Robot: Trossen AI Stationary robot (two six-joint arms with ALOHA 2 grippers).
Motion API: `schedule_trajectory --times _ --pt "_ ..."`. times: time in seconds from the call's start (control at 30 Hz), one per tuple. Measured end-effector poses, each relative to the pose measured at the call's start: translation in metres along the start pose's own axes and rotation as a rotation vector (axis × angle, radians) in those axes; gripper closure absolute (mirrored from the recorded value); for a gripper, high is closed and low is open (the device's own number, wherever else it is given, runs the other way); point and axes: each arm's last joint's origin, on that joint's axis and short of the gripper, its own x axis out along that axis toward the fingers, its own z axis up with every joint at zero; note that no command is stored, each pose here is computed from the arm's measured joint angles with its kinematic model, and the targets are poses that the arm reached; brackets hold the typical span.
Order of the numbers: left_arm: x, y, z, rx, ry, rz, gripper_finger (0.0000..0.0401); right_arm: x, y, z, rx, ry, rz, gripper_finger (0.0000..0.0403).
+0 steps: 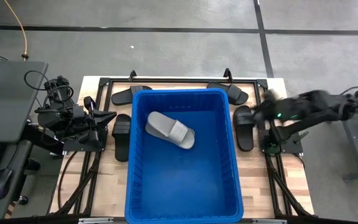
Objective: Pick and place slides into bin
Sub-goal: Put the bottom right black slipper into the blue bin
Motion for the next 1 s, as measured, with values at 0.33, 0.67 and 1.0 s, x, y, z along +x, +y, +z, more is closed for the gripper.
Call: schedule_trajectory --times 0.33,0.67,1.0 --pt "0.000 0.000 0.000 -0.008 0.000 0.007 0.0387 -0.015 -0.053 -0.012 0.581 -0.504 -0.119 0.0103" --pt "0.000 0.001 0.002 -0.044 -0.006 0.007 0.0387 0.046 -0.062 -0.055 0.971 -0.533 -0.116 0.0103" --pt "0.000 0.001 0.004 -0.070 -0.012 -0.001 0.0387 0.076 -0.068 -0.084 1.110 -0.385 -0.147 0.0103"
